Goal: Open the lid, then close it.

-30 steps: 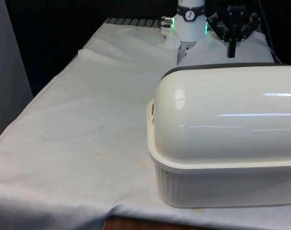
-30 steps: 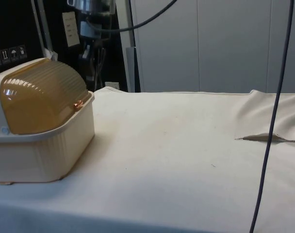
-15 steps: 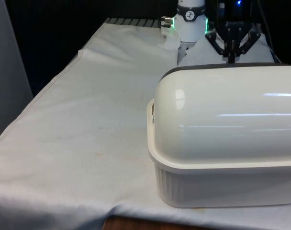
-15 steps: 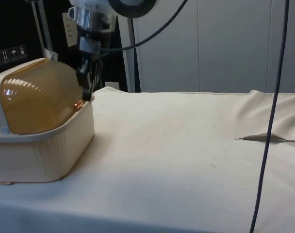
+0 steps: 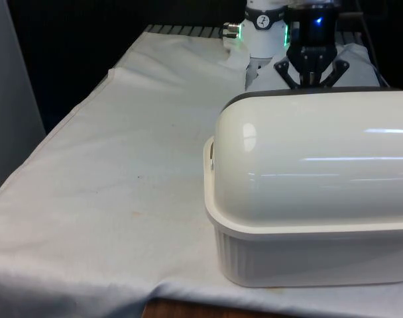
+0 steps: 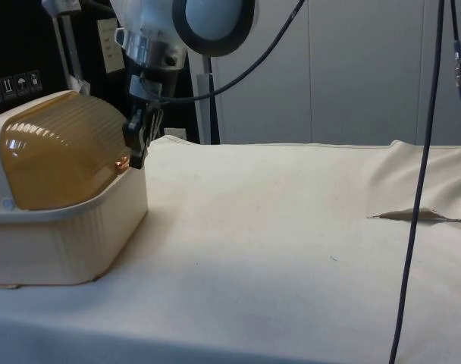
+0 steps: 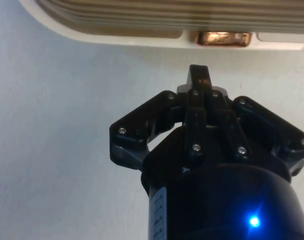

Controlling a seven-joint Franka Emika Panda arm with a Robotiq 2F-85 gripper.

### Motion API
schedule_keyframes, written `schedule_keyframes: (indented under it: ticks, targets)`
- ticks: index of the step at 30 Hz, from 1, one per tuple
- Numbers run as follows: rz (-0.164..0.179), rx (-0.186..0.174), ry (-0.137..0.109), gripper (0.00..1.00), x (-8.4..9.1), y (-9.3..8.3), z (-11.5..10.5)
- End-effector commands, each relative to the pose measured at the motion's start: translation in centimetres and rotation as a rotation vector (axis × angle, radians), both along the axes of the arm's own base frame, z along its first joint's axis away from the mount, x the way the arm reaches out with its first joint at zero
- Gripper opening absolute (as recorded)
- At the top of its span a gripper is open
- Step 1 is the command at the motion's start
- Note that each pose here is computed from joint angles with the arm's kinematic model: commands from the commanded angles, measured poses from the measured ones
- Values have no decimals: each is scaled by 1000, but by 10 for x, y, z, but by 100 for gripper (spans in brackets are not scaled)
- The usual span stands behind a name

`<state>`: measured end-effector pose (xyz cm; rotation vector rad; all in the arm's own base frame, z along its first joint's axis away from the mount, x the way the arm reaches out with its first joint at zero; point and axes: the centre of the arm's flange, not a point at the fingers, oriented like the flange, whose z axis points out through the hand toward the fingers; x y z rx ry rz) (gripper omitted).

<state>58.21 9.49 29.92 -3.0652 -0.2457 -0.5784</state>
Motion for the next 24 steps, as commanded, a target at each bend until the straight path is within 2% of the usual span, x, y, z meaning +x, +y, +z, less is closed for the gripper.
schedule_keyframes:
  ticks: [1,2,3,5,9,10,11,17,19,20,21,24]
  targets:
    - [2,5,-15,0,1,-2,-2]
    - [0,0,0,0,0,0,0]
    - [2,5,-15,0,1,-2,-2]
    - [0,3,-26,0,2,-5,-3]
    - [-4,7,-38,0,4,-6,-4]
    - [-6,-2,-30,0,3,-8,-4]
    - [-5,10,-45,0,4,-6,-5]
    - [-10,16,-66,0,7,-6,-5]
    - [-11,17,-68,0,7,-6,-6]
    - [-12,4,-61,0,7,-10,-5]
    - [-13,15,-68,0,7,-7,-8]
    - [-13,11,-64,0,7,-8,-10]
